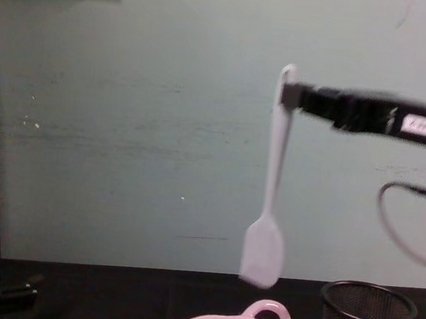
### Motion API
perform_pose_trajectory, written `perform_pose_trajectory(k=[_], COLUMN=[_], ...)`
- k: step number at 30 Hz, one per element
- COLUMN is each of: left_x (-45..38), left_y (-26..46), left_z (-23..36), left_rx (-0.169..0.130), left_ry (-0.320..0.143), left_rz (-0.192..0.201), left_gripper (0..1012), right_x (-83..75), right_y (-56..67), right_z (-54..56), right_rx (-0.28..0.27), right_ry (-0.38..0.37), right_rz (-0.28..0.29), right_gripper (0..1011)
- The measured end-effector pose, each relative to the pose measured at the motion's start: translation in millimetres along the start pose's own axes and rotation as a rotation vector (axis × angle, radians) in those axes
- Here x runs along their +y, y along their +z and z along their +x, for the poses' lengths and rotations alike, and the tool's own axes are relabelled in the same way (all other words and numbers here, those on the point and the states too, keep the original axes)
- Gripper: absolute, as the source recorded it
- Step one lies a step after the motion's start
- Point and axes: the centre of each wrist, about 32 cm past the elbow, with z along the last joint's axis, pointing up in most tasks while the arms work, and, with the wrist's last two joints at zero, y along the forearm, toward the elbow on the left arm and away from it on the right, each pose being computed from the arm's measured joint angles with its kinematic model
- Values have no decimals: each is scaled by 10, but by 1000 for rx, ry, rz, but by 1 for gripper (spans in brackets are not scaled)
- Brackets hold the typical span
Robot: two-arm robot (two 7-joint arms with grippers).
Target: Use the one hand to pick up the spoon and stir the clear water in the bowl.
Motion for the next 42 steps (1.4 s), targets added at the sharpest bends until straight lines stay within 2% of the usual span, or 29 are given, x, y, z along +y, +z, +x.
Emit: perform_pose_trajectory(k=[1,8,16,28,29,42], left_x=[0,0,0,0,0,0], left_y=[0,0,0,0,0,0], left_z=[0,0,0,0,0,0], left_rx=[0,0,0,0,0,0], left_ry=[0,0,0,0,0,0], left_rz=[0,0,0,0,0,0], left_gripper=[1011,1011,1011,1011,1011,1011], right_x=[-39,-199,-359,-459,-465,-503], right_y=[50,171,164,-16,-63,-319], right_z=[39,162,226,254,260,281], right_rx=[-10,-34,-30,39,58,170], right_ry=[-17,-86,-166,-240,-246,-271], right_rz=[6,22,4,-81,-96,-159], right_gripper=[100,100,100,101,100,101])
